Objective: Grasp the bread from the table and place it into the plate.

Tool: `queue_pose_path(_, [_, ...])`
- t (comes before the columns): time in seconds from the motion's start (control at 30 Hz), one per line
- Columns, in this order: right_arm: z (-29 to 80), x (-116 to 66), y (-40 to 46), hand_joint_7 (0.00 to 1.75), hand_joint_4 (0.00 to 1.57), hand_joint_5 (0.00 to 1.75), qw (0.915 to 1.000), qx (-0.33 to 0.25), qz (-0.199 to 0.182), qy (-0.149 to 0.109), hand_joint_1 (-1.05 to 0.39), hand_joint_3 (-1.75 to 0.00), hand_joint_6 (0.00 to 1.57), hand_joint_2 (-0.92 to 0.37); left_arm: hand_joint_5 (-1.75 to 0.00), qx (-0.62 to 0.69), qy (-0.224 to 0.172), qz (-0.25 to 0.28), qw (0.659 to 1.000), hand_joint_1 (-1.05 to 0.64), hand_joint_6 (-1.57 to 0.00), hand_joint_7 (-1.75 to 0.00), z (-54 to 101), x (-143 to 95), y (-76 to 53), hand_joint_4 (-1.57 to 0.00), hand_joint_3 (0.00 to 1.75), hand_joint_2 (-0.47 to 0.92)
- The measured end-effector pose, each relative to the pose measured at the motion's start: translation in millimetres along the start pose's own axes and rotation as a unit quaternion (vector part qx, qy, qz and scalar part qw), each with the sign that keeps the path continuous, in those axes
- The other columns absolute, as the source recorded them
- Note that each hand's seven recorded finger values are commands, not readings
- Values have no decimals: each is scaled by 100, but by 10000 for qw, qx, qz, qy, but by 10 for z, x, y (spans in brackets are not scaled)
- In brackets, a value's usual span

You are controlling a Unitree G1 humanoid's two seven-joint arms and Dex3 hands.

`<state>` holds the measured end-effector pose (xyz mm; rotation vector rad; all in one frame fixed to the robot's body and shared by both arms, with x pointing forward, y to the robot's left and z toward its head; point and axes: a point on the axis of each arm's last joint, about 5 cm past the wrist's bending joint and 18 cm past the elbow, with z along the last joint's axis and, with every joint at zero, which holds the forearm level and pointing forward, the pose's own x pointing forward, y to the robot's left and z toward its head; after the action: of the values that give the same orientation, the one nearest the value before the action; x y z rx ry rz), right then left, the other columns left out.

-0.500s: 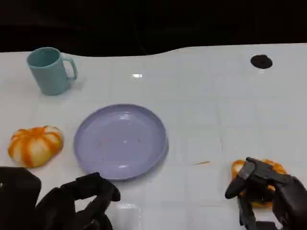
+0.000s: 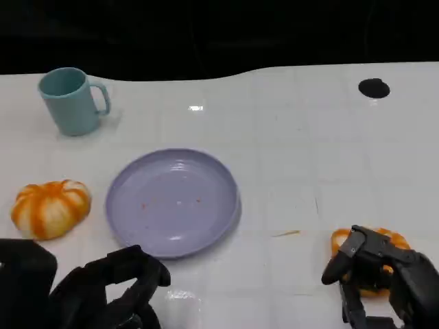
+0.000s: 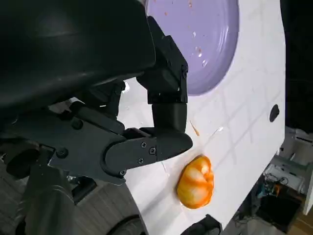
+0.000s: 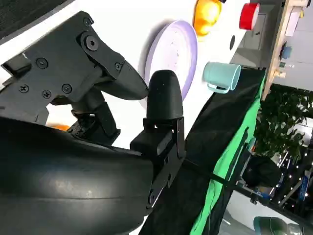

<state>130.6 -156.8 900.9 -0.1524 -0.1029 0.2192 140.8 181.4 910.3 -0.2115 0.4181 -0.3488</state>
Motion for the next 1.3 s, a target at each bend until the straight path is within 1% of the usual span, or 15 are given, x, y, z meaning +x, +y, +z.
queue_pose_path(0.2, [0,1,0,154,87,175,10000,-2,1,6,-11,-137,72,-42,-175,1,-11,3,10000,-39,-62,-145,-2,1,2,-70,72,81])
queue_pose_path(0.47, [0,1,0,153,86,175,10000,-33,4,11,-9,-139,73,-42,-175,-2,-6,4,10000,-40,-62,-145,-3,2,3,-72,72,80])
queue_pose_path(0.57, [0,0,-2,146,80,175,10000,-34,2,10,-7,-139,71,-41,-175,-3,-6,4,10000,-41,-63,-144,-3,2,3,-72,71,80])
queue_pose_path(0.67, [4,1,-11,135,74,169,10000,1,-17,-13,-2,-139,68,-40,-175,-2,-6,4,10000,-41,-63,-144,-3,3,3,-72,71,81])
queue_pose_path(0.73, [12,3,-24,130,66,164,9999,-22,-47,-87,-1,-135,62,-39,-175,0,-7,2,10000,-40,-63,-144,-3,3,2,-72,71,81])
queue_pose_path(0.83, [29,10,-43,126,55,160,9997,-76,-82,-212,-4,-130,55,-35,-175,0,-8,0,10000,-40,-63,-144,-2,4,2,-72,70,82])
queue_pose_path(0.87, [35,13,-48,125,54,158,9996,-123,-85,-258,-4,-130,54,-34,-175,0,-8,0,10000,-40,-63,-144,-2,4,1,-72,70,82])
queue_pose_path(0.97, [70,32,-77,119,49,149,9975,-497,-77,-495,-8,-126,51,-32,-175,0,-9,0,10000,-41,-63,-144,-2,4,2,-72,70,81])
queue_pose_path(1.03, [94,49,-106,106,48,139,9948,-811,-88,-610,-12,-121,52,-30,-175,1,-8,-2,10000,-41,-63,-144,-2,4,1,-72,70,82])
queue_pose_path(1.1, [112,48,-146,96,47,131,9901,-1243,-125,-640,-15,-117,53,-29,-175,8,-17,-3,10000,-41,-63,-144,-2,5,-1,-72,69,82])
queue_pose_path(1.13, [121,49,-162,86,46,124,9865,-1499,-120,-641,-20,-108,54,-32,-175,11,-20,-2,10000,-40,-63,-144,-2,5,-1,-72,69,82])
queue_pose_path(1.2, [147,48,-193,70,43,113,9747,-2142,-62,-640,-26,-95,56,-39,-175,17,-33,-5,10000,-41,-63,-144,-1,5,-2,-71,69,82])
queue_pose_path(1.27, [182,46,-223,54,40,99,9603,-2714,38,-644,-29,-77,57,-47,-175,18,-40,-6,10000,-43,-63,-144,0,5,-2,-71,68,81])
queue_pose_path(1.3, [199,47,-235,46,38,89,9533,-2948,82,-651,-30,-64,57,-53,-175,17,-40,-7,10000,-43,-63,-144,0,5,-2,-71,68,81])
